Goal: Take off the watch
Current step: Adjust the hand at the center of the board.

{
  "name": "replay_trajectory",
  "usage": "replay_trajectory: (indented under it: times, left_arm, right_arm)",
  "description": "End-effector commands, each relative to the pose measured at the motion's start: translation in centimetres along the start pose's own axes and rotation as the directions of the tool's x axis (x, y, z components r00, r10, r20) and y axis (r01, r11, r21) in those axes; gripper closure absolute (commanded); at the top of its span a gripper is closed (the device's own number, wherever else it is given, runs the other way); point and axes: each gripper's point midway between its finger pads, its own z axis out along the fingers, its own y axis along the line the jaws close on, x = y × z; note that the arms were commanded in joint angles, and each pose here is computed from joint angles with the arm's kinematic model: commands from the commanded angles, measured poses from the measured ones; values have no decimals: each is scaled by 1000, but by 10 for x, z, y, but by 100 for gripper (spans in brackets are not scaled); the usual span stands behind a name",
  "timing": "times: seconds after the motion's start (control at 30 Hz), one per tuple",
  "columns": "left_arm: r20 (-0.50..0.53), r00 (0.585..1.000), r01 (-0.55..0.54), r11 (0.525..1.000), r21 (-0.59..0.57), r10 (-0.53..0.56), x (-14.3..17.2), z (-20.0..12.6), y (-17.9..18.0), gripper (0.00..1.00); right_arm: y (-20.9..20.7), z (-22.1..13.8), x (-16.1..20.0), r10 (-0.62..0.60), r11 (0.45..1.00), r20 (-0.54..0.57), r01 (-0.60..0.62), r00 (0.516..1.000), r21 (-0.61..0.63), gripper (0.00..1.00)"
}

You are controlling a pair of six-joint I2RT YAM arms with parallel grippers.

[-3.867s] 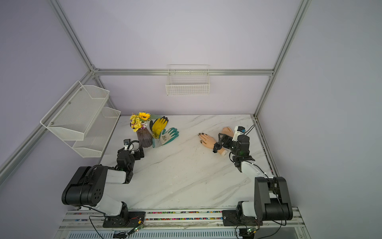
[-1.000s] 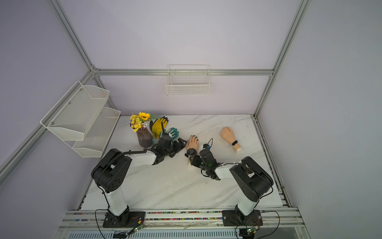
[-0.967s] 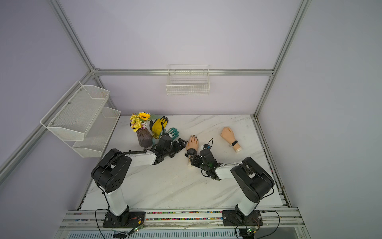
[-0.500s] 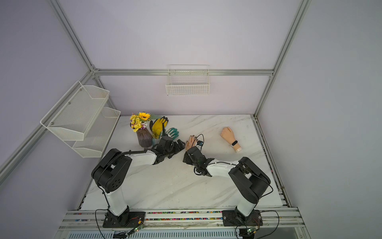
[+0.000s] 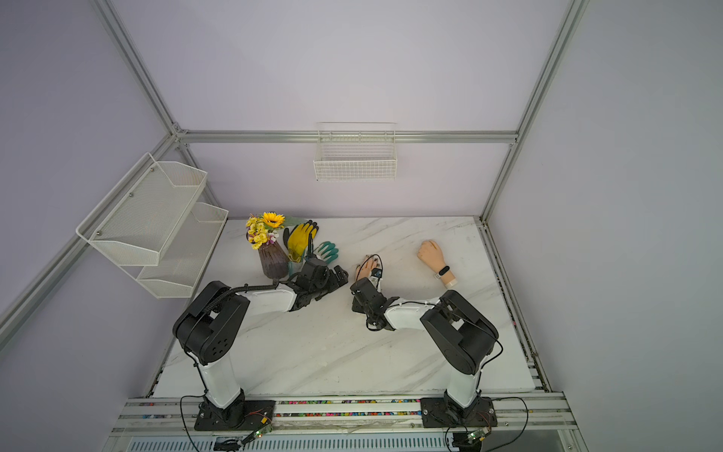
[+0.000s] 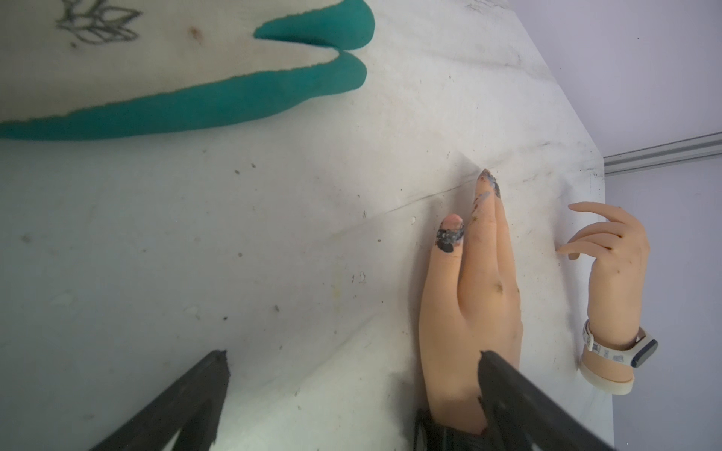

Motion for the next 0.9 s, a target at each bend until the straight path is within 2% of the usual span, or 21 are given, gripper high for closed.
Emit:
replay_trajectory:
  times: [0.0, 0.13, 0.27, 0.37, 0.47, 0.63, 0.77, 0.87]
  left_arm:
    - [17, 1000, -5, 996, 84, 4, -12, -8, -25, 0]
    - [-42, 998, 52, 985, 162, -46, -1, -1, -36, 0]
    - [-81, 992, 105, 979, 178, -91, 9, 7, -33, 0]
    - [-105, 987, 144, 969, 202, -124, 12, 11, -32, 0]
    - [-129, 983, 158, 964, 216, -132, 18, 15, -33, 5]
    - [-155, 978, 168, 966, 196, -139, 28, 24, -23, 32]
    - [-137, 984, 135, 973, 186, -111, 23, 20, -26, 56]
    - [-96, 992, 92, 988, 127, -80, 15, 14, -23, 71]
  right_arm:
    - [-4, -6, 24, -45, 998, -88, 41, 995, -50, 72]
    - [21, -23, 21, -15, 968, -94, -9, 995, -252, 77]
    - [45, -52, 18, 6, 891, -82, -43, 997, -453, 77]
    - [52, -63, 16, 24, 852, -74, -60, 997, -519, 77]
    - [60, -70, 15, 29, 816, -70, -64, 997, -574, 77]
    - [70, -77, 13, 21, 777, -68, -59, 997, -626, 74]
    - [65, -72, 12, 25, 800, -55, -53, 998, -598, 55]
    - [58, -75, 0, 53, 834, -1, -45, 999, -550, 39]
